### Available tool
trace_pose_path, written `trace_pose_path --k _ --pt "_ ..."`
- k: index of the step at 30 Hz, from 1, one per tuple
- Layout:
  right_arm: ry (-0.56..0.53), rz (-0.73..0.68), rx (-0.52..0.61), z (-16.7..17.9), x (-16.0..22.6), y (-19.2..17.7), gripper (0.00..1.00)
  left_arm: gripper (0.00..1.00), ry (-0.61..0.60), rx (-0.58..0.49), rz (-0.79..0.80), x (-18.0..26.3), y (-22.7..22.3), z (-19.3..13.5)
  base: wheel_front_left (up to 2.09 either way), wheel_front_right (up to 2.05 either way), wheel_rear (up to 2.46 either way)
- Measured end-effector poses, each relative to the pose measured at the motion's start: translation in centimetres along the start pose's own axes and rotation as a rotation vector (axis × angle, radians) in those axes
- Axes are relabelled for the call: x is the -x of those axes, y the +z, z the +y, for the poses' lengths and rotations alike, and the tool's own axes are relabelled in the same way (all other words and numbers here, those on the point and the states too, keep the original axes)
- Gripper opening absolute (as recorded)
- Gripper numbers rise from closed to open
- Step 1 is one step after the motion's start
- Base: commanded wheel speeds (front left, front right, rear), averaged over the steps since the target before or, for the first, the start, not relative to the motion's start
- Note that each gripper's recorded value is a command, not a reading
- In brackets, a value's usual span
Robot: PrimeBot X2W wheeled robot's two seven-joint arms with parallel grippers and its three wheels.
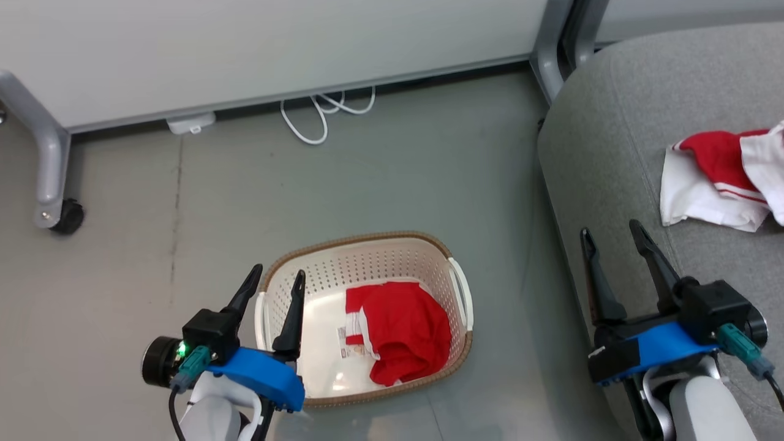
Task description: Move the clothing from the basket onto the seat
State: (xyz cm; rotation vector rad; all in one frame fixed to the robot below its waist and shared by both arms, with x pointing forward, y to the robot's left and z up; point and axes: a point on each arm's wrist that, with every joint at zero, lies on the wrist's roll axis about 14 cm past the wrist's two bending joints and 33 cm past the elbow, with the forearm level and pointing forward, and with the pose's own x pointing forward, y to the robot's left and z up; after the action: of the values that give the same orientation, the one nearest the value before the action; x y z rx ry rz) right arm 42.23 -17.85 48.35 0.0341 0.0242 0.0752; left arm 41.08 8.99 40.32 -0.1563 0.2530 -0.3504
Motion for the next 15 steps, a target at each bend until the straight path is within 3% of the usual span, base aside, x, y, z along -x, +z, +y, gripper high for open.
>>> trace_pose_path --k 15 --pt "-0.006 0.080 0.014 -1.2 -4.7 -5.5 1.00 1.00 -0.296 -0.094 0.263 -7.1 -9.8 -4.0 0.00 0.00 0.00"
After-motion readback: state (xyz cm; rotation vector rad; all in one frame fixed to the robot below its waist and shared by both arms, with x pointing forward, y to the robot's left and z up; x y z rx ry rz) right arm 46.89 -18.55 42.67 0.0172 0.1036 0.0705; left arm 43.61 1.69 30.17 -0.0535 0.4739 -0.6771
